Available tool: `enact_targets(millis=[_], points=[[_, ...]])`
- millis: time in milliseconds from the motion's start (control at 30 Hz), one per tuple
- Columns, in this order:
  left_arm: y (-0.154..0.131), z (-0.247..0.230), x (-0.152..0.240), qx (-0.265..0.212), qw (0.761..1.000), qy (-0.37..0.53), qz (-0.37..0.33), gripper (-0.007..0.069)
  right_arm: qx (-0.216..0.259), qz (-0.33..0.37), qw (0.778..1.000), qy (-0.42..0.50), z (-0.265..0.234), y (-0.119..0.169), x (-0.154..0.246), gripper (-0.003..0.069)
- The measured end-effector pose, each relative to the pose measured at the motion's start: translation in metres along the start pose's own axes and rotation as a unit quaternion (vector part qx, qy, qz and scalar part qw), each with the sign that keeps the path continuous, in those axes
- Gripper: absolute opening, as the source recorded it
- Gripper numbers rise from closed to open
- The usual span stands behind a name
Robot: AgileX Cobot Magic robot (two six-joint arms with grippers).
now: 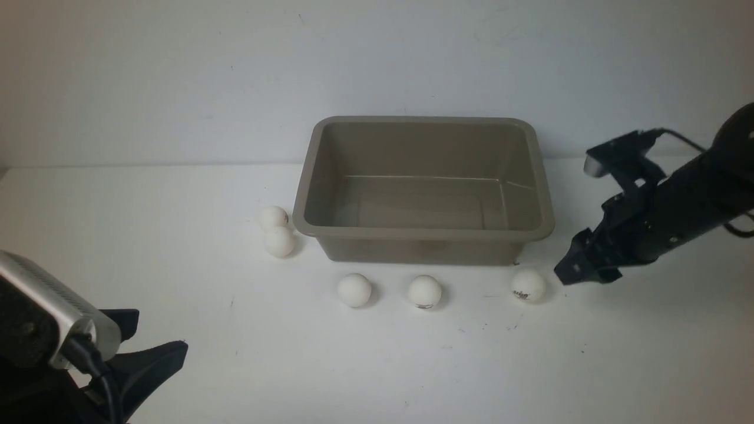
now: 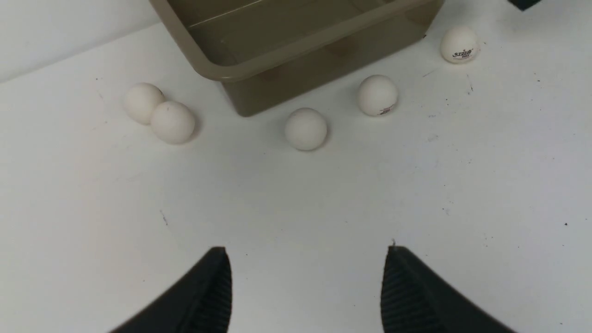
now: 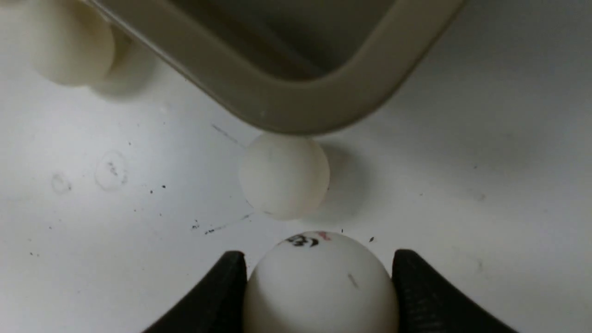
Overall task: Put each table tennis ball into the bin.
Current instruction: Use the right arm to clamp the table tennis ball closest to it, then use the right arm to put the table tennis ball into the box
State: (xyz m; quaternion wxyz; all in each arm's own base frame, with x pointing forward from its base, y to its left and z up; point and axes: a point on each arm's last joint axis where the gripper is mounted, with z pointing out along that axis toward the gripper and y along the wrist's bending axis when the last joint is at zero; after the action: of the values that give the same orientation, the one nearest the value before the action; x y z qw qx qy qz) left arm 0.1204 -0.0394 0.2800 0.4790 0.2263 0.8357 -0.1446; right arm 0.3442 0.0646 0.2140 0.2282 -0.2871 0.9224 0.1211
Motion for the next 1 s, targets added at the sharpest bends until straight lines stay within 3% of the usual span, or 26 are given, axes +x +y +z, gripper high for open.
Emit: enact_targets(millis=[233,500,867,1000], points=[[0.0,0.0,0.0,0.0,1.0,0.0,0.0,0.0394,-0.01,-0.003,0.999,-0.049,-0.03,0.004,-0.027,0.0361],[0.0,0.0,0.0,0.0,1.0,0.0,0.0,0.0394,-0.051,0.014,0.989,-0.136,-0.053,-0.005,-0.094,0.0361],[0.0,0.0,0.0,0.0,1.0,0.0,0.0,0.0394,-0.14,0.028,0.989,-0.045,0.026,-0.034,-0.113,0.0361],[0.0,0.0,0.0,0.0,1.0,0.0,0.0,0.0394,-0.144,0.018,0.989,-0.035,0.03,-0.031,-0.115,0.0365]])
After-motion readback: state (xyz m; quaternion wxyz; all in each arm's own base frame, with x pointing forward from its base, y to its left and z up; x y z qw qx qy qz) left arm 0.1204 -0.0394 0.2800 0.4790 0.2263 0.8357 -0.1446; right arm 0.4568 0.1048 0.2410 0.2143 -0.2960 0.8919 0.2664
